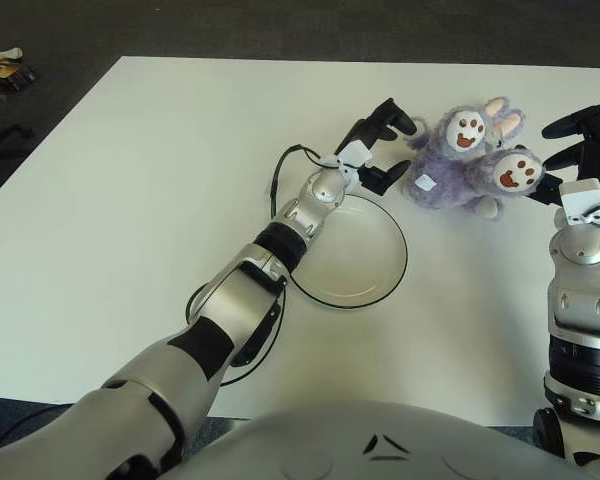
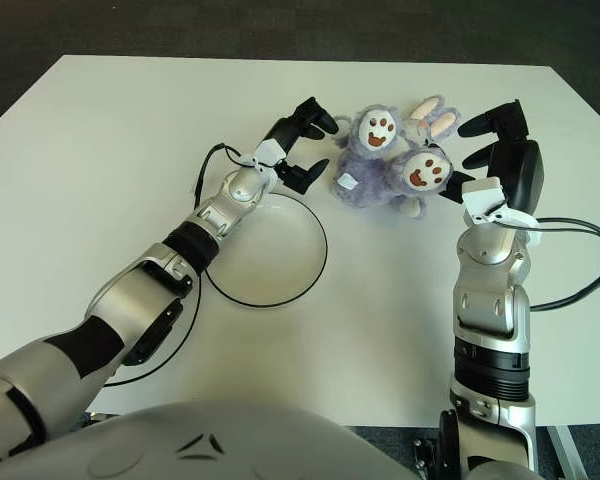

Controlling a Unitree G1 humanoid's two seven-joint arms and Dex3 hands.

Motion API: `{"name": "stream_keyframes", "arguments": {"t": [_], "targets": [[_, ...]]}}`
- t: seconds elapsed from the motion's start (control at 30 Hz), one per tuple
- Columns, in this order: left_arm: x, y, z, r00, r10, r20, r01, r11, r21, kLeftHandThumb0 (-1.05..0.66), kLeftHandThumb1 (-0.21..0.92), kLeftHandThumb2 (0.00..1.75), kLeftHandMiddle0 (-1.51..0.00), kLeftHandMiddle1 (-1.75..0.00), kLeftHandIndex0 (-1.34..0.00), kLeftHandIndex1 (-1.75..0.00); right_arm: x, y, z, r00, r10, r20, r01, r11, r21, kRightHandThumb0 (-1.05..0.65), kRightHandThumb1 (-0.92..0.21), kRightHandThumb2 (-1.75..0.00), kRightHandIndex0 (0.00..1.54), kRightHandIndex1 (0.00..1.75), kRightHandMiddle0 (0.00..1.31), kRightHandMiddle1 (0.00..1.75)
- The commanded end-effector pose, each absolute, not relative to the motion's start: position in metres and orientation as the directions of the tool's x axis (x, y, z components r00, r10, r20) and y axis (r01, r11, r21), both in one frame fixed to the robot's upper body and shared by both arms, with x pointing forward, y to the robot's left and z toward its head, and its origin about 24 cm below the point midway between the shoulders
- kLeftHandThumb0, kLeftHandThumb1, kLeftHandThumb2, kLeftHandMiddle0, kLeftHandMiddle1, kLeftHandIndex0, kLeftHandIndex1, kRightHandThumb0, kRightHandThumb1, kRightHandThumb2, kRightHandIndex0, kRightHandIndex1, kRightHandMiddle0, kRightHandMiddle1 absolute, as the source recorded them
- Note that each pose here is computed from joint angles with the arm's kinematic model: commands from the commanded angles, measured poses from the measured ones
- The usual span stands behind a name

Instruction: Put the doll into the plate.

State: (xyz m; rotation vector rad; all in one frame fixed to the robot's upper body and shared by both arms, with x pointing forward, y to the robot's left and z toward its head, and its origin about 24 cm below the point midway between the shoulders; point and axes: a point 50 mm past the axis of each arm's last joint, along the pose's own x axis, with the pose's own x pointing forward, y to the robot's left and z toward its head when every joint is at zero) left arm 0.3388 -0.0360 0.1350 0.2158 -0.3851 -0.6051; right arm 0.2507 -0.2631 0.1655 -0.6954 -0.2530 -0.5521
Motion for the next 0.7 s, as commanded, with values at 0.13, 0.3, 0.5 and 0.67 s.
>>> {"name": "stream_keyframes", "arguments": {"t": [0.13, 0.3, 0.5, 0.67], "targets": [[0.3000, -0.1021, 0.1847, 0.572, -0.704, 0.422, 0.653, 0.701, 0.285, 0.30, 0.05, 1.48, 0.00, -0.66, -0.01, -1.24, 0.2475, -0.2636, 0.1650, 0.834, -0.394, 0.386, 0.550, 0.645, -0.531, -0.01, -0.52, -1.05, 0.53, 1.62, 0.26, 1.75], [0.2967, -0.1024, 0.1855, 0.538, -0.726, 0.427, 0.680, 0.674, 0.289, 0.30, 0.05, 1.48, 0.00, -0.61, 0.00, -1.17, 0.2478, -0.2647, 0.1640, 0.833, -0.400, 0.382, 0.552, 0.638, -0.536, -0.01, -0.50, -1.07, 0.54, 1.61, 0.27, 1.75], [0.2945, -0.1033, 0.1844, 0.498, -0.756, 0.425, 0.707, 0.638, 0.307, 0.30, 0.06, 1.48, 0.00, -0.66, 0.00, -1.09, 0.2469, -0.2667, 0.1620, 0.832, -0.420, 0.363, 0.555, 0.616, -0.559, -0.01, -0.47, -1.14, 0.53, 1.72, 0.25, 1.74], [0.2933, -0.1042, 0.1844, 0.473, -0.775, 0.419, 0.722, 0.613, 0.319, 0.29, 0.07, 1.47, 0.00, -0.64, 0.00, -1.07, 0.2463, -0.2693, 0.1590, 0.829, -0.433, 0.354, 0.559, 0.614, -0.557, -0.01, -0.47, -1.15, 0.53, 1.74, 0.24, 1.74]]}}
